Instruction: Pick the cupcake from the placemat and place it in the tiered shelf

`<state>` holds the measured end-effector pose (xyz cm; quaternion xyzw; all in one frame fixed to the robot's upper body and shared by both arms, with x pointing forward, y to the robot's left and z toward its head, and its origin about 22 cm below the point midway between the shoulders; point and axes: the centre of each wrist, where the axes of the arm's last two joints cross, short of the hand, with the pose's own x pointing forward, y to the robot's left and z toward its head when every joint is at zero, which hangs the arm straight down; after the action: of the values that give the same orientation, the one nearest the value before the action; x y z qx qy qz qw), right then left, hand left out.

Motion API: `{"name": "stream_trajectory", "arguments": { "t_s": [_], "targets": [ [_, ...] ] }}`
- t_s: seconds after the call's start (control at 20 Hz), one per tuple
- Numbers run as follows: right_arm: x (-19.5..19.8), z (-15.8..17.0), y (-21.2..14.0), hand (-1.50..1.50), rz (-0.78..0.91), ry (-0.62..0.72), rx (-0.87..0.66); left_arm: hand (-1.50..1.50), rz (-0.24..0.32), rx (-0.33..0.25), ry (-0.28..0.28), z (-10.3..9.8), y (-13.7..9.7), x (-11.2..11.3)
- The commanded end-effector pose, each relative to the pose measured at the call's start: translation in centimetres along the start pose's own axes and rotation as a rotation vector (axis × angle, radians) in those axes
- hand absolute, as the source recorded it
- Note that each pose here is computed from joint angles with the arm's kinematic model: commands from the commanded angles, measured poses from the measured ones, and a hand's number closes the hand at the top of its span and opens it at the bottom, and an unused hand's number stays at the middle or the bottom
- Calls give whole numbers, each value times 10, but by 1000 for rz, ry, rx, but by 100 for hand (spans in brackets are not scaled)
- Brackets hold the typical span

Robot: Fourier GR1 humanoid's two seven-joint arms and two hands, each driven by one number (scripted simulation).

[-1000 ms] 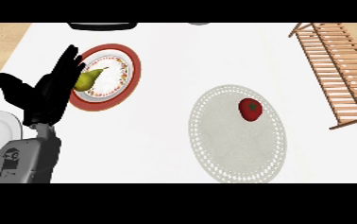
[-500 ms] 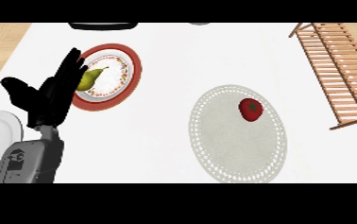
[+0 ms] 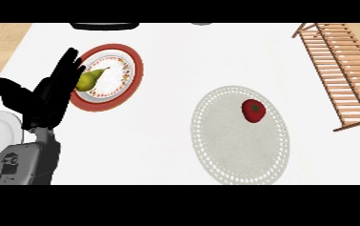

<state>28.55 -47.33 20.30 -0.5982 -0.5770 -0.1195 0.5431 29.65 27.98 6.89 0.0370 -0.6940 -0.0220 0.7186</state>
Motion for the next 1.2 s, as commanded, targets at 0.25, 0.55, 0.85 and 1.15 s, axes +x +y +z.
{"name": "stream_trajectory", "arguments": {
  "t_s": [0.25, 0.55, 0.85, 1.15],
  "targets": [
    [5, -38, -49, -150, -152, 20, 134, 0, -4, 1, 14, -2, -3, 3],
    [-31, -41, -132, -150, -171, 95, 172, 0, 22, 22, 14, 2, -5, -4],
    [-79, -30, -204, -150, -249, 45, 202, 0, 2, 22, 16, 2, 3, -3],
    [-97, -4, -247, -150, -249, -79, 286, 0, -2, 22, 16, 10, -10, -9]
  ]
}}
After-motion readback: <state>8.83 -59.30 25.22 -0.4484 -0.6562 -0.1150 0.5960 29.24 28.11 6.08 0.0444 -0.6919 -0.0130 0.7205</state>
